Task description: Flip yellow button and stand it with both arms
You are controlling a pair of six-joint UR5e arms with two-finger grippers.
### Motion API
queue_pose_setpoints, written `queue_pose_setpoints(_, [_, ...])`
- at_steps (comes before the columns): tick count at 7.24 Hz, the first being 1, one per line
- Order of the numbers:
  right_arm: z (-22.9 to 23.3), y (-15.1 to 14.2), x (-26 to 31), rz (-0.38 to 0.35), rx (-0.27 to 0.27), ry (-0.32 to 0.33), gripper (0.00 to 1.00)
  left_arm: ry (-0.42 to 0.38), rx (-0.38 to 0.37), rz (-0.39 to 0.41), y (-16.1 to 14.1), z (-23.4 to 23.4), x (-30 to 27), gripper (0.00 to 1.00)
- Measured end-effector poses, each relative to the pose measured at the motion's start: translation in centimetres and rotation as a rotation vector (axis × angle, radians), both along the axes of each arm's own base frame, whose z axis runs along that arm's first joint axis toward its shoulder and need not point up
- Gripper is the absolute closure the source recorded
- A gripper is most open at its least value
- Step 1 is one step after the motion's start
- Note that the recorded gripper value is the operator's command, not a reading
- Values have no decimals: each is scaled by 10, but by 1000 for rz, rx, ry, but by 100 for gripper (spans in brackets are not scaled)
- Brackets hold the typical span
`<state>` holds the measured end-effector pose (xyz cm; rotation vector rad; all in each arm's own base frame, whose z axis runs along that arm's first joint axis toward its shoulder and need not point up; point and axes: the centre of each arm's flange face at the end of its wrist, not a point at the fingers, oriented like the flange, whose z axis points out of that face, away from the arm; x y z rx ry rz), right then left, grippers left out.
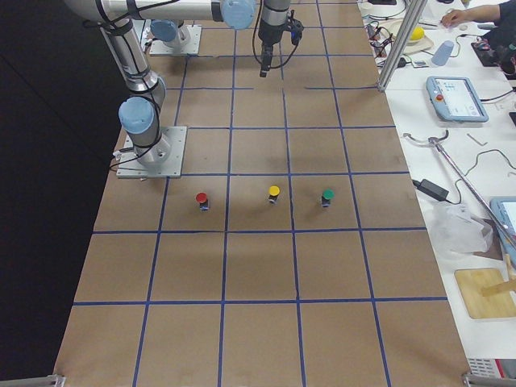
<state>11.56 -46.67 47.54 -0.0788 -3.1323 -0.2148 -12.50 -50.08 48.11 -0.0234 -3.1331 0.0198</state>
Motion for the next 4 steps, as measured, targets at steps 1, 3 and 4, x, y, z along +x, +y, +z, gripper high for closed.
queue_pose_setpoints(1, [-1,1,0,-2,-19,1,0,-3,-2,-19,0,0,1,0])
queue_pose_setpoints(3, [-1,1,-2,-6,-35,2,0,-4,-7,-28,0,3,3,0])
queue_pose_setpoints(4, [-1,0,-3,-8,-38,1,0,0,-9,-27,0,4,4,0])
